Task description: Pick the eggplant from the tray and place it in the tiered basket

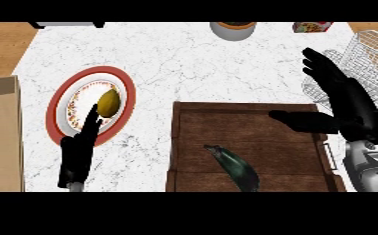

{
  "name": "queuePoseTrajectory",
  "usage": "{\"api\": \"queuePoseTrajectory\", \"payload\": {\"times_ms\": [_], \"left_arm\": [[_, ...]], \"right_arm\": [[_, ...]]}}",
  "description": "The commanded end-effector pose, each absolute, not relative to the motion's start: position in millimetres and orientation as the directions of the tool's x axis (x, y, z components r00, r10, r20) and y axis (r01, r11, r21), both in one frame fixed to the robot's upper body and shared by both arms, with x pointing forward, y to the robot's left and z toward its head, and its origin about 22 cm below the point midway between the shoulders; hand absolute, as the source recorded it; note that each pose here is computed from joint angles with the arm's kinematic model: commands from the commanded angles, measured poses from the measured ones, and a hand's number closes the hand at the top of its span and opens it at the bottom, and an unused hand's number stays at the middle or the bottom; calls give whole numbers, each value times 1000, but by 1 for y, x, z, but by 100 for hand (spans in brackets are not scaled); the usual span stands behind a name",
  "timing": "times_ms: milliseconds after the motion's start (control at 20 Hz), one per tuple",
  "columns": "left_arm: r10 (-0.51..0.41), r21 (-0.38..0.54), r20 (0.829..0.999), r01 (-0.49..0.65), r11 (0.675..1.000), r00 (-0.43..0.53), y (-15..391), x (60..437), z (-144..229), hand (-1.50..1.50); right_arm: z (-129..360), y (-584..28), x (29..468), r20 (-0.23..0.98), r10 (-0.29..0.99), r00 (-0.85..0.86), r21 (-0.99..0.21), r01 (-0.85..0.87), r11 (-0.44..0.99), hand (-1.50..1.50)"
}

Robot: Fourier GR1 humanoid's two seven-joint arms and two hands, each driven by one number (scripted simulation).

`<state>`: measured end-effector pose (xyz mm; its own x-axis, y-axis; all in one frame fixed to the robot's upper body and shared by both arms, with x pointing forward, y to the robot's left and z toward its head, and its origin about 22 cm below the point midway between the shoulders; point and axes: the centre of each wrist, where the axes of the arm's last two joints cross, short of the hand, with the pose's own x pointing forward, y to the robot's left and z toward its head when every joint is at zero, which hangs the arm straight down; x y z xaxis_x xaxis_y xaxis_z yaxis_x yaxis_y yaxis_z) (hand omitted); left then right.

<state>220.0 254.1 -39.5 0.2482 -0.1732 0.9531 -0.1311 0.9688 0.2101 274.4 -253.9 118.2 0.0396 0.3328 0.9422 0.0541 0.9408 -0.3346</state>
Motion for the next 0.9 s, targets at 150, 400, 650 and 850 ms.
{"api": "queuePoseTrajectory", "payload": {"times_ms": [150, 400, 650, 850], "left_arm": [[-146, 186, 950, -126, 974, 277, 246, 219, -44, 0], [-159, 197, 948, -114, 974, 276, 244, 214, -44, 0], [-155, 194, 945, -113, 974, 288, 245, 213, -52, 0], [-165, 205, 944, -116, 972, 287, 244, 208, -59, 0]], "right_arm": [[160, -239, 261, 706, 683, 186, -615, -318, 722, -150], [190, -210, 251, 453, 879, 150, -769, -434, 470, -150], [201, -169, 244, 325, 934, 150, -839, -411, 358, -150], [187, -143, 228, 316, 936, 156, -843, -407, 352, -150]]}}
